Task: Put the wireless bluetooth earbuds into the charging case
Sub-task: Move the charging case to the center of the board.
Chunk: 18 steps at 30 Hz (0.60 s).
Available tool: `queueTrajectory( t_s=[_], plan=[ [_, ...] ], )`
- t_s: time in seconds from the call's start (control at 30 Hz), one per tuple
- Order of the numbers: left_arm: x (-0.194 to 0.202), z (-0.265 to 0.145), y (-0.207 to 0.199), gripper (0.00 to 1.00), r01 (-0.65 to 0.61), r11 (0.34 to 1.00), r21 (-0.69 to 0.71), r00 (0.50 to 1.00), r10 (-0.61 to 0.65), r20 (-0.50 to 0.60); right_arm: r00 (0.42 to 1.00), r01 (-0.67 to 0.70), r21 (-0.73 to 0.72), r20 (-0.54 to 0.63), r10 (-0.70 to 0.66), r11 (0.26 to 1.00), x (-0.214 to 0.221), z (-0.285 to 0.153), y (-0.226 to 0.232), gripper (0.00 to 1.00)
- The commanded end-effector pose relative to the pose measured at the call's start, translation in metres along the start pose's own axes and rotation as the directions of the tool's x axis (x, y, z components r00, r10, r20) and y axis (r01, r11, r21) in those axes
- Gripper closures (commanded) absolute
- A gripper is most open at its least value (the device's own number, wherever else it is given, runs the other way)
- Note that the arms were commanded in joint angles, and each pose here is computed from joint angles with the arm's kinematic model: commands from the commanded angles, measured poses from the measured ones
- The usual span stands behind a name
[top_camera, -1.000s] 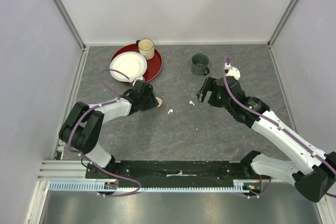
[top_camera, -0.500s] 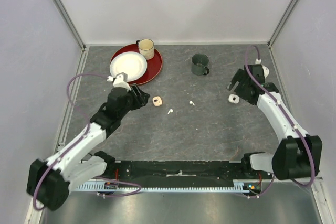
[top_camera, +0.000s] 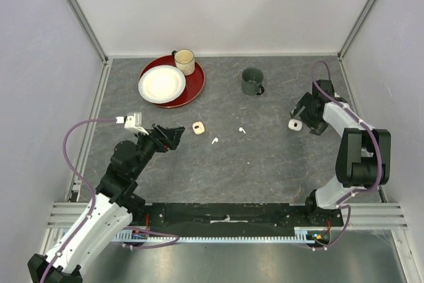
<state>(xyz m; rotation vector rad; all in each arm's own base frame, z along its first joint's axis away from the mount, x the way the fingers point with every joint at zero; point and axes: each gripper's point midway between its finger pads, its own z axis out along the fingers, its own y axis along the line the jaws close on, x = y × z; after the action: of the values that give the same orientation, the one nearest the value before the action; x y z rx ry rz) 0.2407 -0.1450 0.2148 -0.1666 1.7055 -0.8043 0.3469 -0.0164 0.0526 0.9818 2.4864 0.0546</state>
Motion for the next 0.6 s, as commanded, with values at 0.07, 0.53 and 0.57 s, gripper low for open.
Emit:
queueTrajectory(
  t_s=[0.07,0.53,0.57],
  plan=[
    [-0.009,-0.005,-0.005,0.12,-0.054,0.998,0.029,0.998,0.054,0.024,0.999,0.030,-0.100,0.015,-0.029,0.994,-0.019,0.008,0.030,0.02],
    [0.012,0.002,-0.008,0.07,-0.079,0.996,0.045,0.991,0.083,-0.102,0.987,0.157,-0.051,-0.033,-0.158,0.986,0.008,0.030,0.018,0.20],
    [0.013,0.003,-0.008,0.07,-0.077,0.996,0.046,0.991,0.082,-0.108,0.986,0.163,-0.043,-0.039,-0.165,0.986,0.011,0.032,0.017,0.21]
  ],
)
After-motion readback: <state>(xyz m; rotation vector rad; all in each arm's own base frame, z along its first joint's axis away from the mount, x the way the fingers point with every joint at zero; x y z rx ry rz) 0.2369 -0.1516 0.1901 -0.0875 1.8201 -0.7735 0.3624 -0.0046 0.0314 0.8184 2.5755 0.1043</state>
